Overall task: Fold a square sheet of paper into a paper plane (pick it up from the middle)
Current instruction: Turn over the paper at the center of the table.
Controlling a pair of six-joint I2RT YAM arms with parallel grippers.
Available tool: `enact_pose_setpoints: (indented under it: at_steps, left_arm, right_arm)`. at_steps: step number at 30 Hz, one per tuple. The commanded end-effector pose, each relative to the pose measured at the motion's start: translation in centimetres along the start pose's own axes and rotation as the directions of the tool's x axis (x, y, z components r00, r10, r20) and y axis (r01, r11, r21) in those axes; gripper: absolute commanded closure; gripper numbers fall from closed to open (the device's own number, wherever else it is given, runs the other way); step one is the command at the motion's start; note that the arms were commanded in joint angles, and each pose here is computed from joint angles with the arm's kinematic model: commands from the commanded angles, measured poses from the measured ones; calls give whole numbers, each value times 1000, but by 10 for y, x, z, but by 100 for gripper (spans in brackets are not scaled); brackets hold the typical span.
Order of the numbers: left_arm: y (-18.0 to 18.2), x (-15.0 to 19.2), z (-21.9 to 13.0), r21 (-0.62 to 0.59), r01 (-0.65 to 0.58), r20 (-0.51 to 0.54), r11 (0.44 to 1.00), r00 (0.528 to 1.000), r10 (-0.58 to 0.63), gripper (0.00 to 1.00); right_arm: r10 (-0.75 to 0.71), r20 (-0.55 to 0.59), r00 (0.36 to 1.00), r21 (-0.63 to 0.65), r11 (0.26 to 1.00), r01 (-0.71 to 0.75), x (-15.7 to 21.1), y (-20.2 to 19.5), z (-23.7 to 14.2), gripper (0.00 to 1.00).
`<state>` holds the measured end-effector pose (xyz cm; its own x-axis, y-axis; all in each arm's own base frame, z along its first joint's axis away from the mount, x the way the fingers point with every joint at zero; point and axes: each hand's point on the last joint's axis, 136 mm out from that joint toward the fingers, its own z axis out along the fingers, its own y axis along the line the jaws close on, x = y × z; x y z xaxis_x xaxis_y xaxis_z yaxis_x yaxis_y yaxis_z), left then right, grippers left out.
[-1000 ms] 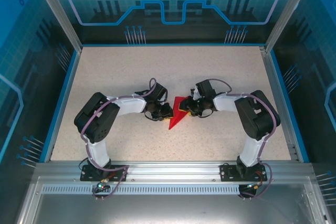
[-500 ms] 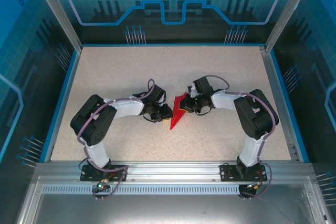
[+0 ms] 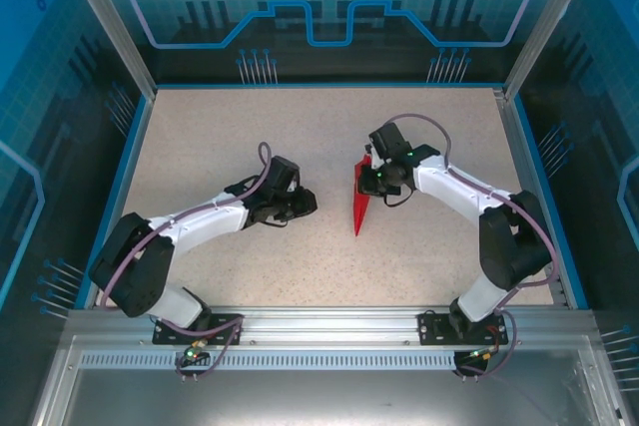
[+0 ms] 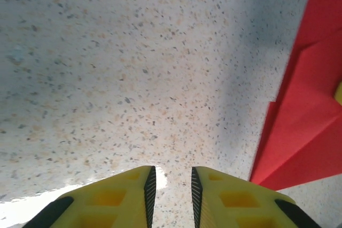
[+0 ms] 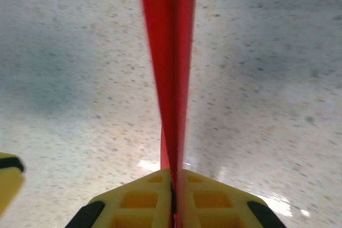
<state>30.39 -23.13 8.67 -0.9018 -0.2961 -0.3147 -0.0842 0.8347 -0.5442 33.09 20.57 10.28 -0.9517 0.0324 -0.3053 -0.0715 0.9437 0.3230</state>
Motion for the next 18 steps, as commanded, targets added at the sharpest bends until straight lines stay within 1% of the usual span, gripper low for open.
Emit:
enact_pose_setpoints:
  at_steps: [1, 2, 5, 7, 9, 11, 15, 18]
  left_arm:
    - [18, 0, -7, -74, 14, 41, 997, 999, -11, 72]
    - [20, -1, -8, -79, 18, 48, 997, 999, -14, 72]
    - [25, -3, -14, -97, 32, 80, 995, 996, -24, 71]
    - [31, -5, -21, -114, 51, 115, 992, 993, -37, 71]
    - [38, -8, -28, -131, 73, 156, 989, 986, -52, 70]
    - [46, -10, -36, -152, 97, 197, 984, 978, -66, 69]
    - [62, -12, -52, -197, 136, 259, 971, 962, -82, 67]
    - [69, -11, -60, -215, 147, 287, 966, 954, -82, 64]
  right_arm:
    - [-97, -71, 993, 319, 941, 115, 18, -35, -22, 90]
    - [-112, -70, 991, 384, 914, 130, 15, -39, -28, 90]
    - [-148, -112, 983, 586, 788, 186, 14, -54, -46, 90]
    - [-166, -143, 976, 663, 716, 219, 13, -55, -50, 89]
    - [-173, -171, 970, 690, 682, 243, 15, -50, -44, 88]
    - [-169, -200, 965, 687, 678, 261, 18, -41, -29, 86]
    - [-174, -253, 952, 653, 695, 301, 28, -15, 9, 86]
    - [-184, -306, 934, 589, 735, 337, 37, 11, 41, 84]
